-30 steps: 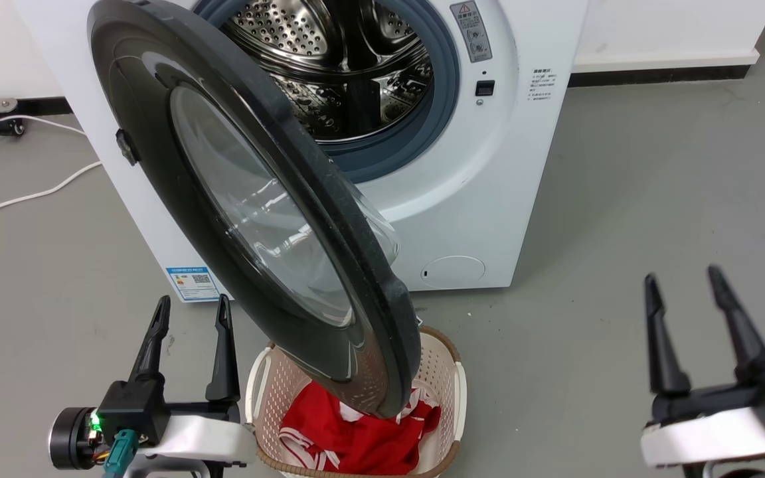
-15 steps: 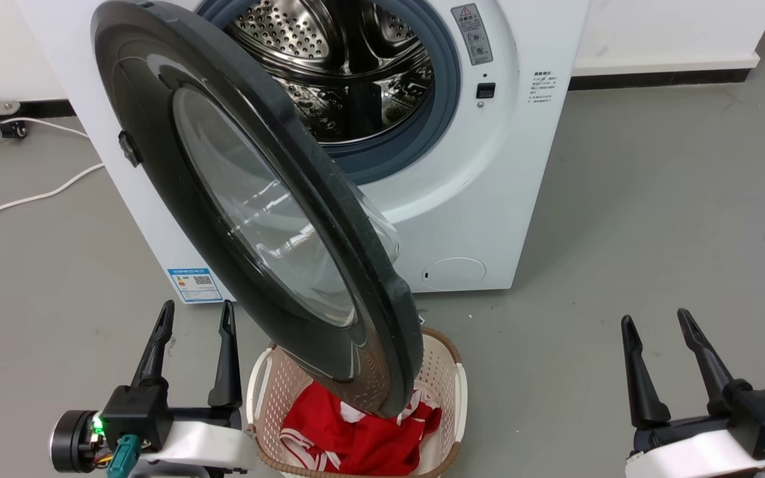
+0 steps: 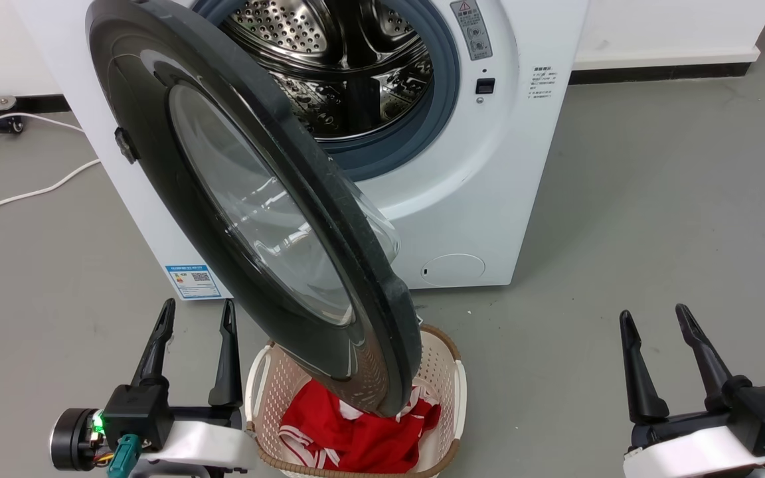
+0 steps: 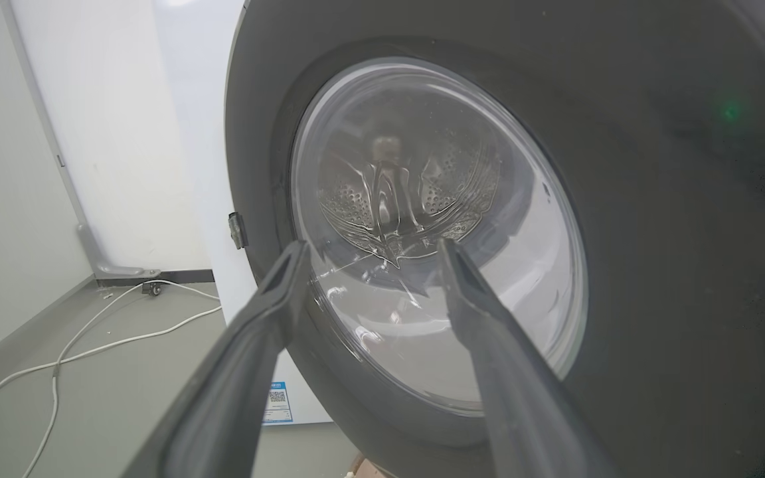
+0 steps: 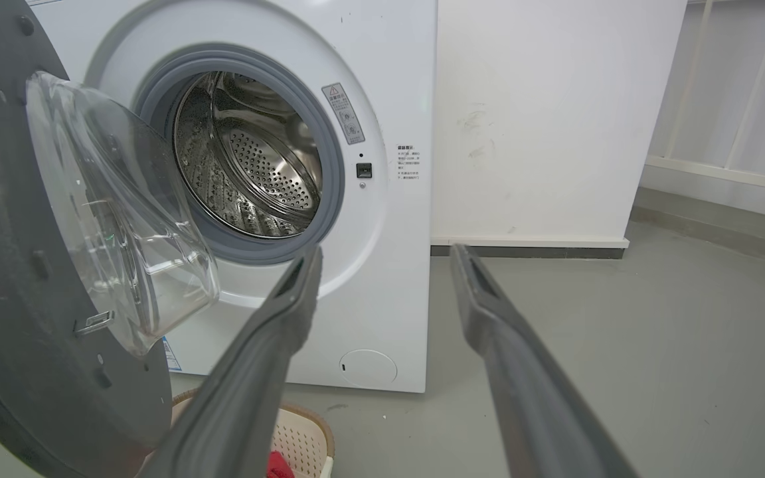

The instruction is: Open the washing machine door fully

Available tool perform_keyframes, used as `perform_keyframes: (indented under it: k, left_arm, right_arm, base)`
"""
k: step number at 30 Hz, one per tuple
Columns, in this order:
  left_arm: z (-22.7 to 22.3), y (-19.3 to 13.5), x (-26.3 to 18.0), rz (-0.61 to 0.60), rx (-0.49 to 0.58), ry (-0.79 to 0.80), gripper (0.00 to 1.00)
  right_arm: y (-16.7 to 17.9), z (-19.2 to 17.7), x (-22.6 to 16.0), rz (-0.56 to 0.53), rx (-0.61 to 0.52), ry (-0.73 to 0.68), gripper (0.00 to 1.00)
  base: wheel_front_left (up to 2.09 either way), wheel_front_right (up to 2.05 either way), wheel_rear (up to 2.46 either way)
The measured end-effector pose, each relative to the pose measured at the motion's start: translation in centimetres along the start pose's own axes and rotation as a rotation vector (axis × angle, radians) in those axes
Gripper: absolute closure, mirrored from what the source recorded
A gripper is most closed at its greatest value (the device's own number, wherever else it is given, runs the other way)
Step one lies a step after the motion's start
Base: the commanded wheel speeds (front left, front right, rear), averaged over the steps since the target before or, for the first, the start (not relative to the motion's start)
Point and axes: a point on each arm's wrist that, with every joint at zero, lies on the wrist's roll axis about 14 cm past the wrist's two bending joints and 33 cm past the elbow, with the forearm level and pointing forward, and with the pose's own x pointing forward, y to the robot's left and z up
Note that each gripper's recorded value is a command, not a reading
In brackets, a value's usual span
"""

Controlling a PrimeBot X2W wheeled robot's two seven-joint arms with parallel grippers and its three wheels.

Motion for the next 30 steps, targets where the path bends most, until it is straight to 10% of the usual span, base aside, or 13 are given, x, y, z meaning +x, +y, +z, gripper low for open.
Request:
perform_keyframes:
  k: [2, 3, 4, 14, 30]
  left_arm:
    - [0.1, 0.0, 0.0, -0.001, 0.001, -0.002, 0.00]
    - [0.2, 0.0, 0.1, -0.002, 0.001, -0.005, 0.70]
    - [0.2, 0.0, 0.1, -0.003, 0.001, -0.007, 1.00]
    - [2.5, 0.0, 0.9, -0.002, -0.011, -0.081, 1.00]
    - [20.3, -4.1, 1.7, -0.137, -0.004, -0.662, 1.00]
  right_arm:
    - [0.0, 0.0, 0.0, 0.001, 0.001, -0.003, 0.00]
    - [0.0, 0.0, 0.0, 0.000, 0.003, -0.003, 0.00]
    - [0.0, 0.0, 0.0, 0.001, 0.003, -0.003, 0.00]
    - [0.0, 0.0, 0.1, -0.001, 0.011, -0.004, 0.00]
    - [-0.1, 0.1, 0.6, -0.004, 0.025, -0.011, 0.00]
  base:
    - [0.00, 0.00, 0.00]
    - [0.00, 0.00, 0.00]
    - [0.00, 0.00, 0.00]
    - [0.00, 0.00, 0.00]
    - [0.00, 0.00, 0.00]
